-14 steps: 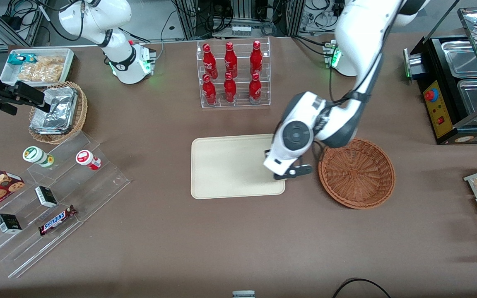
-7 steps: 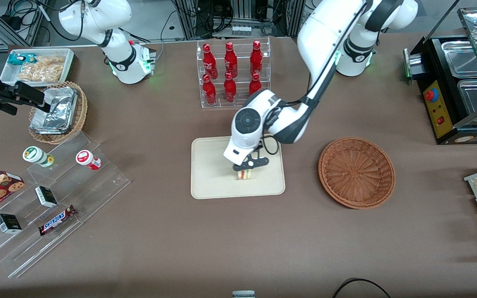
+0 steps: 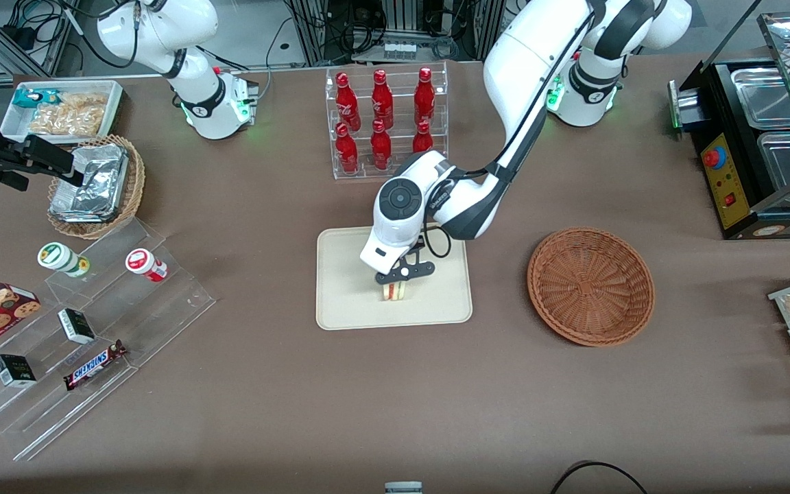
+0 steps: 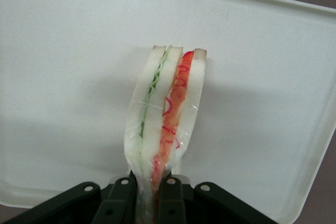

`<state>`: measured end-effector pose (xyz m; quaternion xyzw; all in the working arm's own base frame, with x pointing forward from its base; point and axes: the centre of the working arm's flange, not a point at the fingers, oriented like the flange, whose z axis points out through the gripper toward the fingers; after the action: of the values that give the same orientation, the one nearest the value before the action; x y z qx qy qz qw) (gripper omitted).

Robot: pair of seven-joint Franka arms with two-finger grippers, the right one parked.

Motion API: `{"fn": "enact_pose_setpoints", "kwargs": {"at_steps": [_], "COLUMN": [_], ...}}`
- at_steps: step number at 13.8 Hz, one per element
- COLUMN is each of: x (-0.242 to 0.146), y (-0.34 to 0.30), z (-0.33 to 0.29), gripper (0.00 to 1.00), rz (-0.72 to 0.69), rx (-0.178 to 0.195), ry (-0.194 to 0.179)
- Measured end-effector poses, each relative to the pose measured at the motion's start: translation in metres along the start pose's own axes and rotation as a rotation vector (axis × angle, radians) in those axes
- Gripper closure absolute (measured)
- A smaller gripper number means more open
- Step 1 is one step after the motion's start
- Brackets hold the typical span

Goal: Place sandwich from basket to tray

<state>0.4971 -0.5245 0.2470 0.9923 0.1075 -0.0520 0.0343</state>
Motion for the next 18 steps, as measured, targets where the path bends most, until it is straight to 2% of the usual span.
{"fn": "enact_pose_setpoints", "kwargs": {"at_steps": [1, 3, 9, 10, 15, 18], "x": [0.0, 0.0, 0.006, 0.006, 0.003, 0.025], "y": [0.0, 0.0, 0.006, 0.005, -0.023, -0.06], "z": [0.001, 0.003, -0.024, -0.037, -0.128, -0.156], "gripper": [0.85, 0.7, 0.08, 0.01, 0.0, 0.0], "rz": [0.0, -0.002, -0.006, -0.006, -0.027, -0.087], "rx": [0.001, 0.003, -0.025, -0.016, 0.07, 0.159], "ry": [-0.001, -0.002, 0.021, 0.017, -0.005, -0.002]}}
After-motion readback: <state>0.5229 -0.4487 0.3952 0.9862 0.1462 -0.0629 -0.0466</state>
